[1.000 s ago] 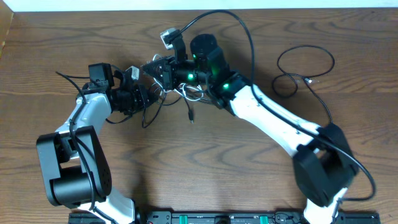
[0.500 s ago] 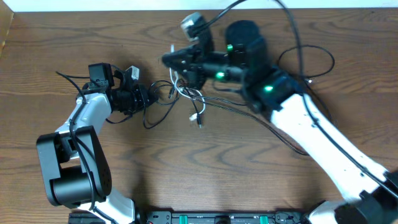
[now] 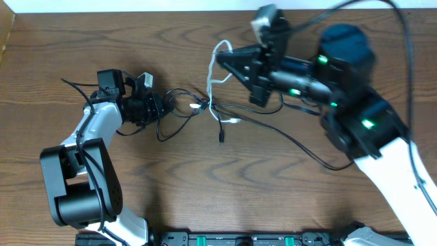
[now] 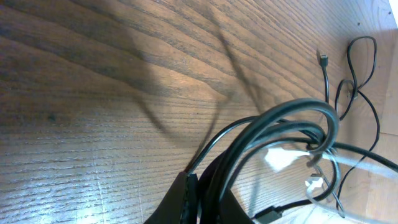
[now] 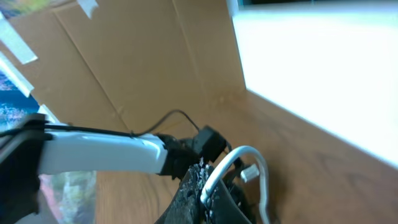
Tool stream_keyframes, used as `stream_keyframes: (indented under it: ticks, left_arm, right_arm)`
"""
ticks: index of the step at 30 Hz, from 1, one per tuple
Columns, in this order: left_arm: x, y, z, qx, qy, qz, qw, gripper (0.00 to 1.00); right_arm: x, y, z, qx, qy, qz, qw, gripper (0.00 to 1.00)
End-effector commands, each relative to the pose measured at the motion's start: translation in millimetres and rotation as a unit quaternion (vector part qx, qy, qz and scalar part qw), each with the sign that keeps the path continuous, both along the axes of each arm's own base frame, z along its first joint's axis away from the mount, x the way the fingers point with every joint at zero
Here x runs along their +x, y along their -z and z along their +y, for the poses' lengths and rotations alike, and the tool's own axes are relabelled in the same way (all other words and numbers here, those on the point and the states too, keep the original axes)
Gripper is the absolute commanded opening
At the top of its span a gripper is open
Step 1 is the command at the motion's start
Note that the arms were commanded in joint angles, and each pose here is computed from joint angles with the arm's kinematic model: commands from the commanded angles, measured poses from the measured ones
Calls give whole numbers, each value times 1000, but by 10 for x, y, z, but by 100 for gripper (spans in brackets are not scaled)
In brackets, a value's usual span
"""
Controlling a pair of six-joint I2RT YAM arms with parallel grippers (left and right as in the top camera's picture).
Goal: Untangle cables
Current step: 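Pull the grasped white cable up and right out of the bundle, then carry the white cable to the far right and lay it down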
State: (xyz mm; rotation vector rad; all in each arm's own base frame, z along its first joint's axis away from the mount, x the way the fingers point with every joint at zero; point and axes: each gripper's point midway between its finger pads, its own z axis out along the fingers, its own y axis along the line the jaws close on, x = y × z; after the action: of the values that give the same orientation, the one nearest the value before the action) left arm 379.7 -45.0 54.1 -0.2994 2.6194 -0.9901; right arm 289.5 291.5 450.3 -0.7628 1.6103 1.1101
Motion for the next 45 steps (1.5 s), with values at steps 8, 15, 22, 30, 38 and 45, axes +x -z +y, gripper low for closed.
stream_keyframes:
  ticks: [8,15,22,30,38,45]
  left_arm:
    - [5,39,28,1,-6,7,1000,8]
    - [5,39,28,1,-6,7,1000,8]
    - [5,39,28,1,-6,7,1000,8]
    - [5,40,29,1,-6,7,1000,8]
    - [5,39,28,1,-6,7,1000,8]
    - [5,39,28,1,-6,7,1000,8]
  right_arm:
    - [-132,-496,-676,16,71,-80,994,1]
    - [-237,-673,-1078,21,125,-101,987,1]
    - [-358,-812,-1302,26,158,-124,979,1]
    - [-203,-759,-1502,18,206,-112,972,1]
    - [-157,-872,-1675,36,241,-118,963,1]
    - [215,-871,-2322,33,428,-109,896,1]
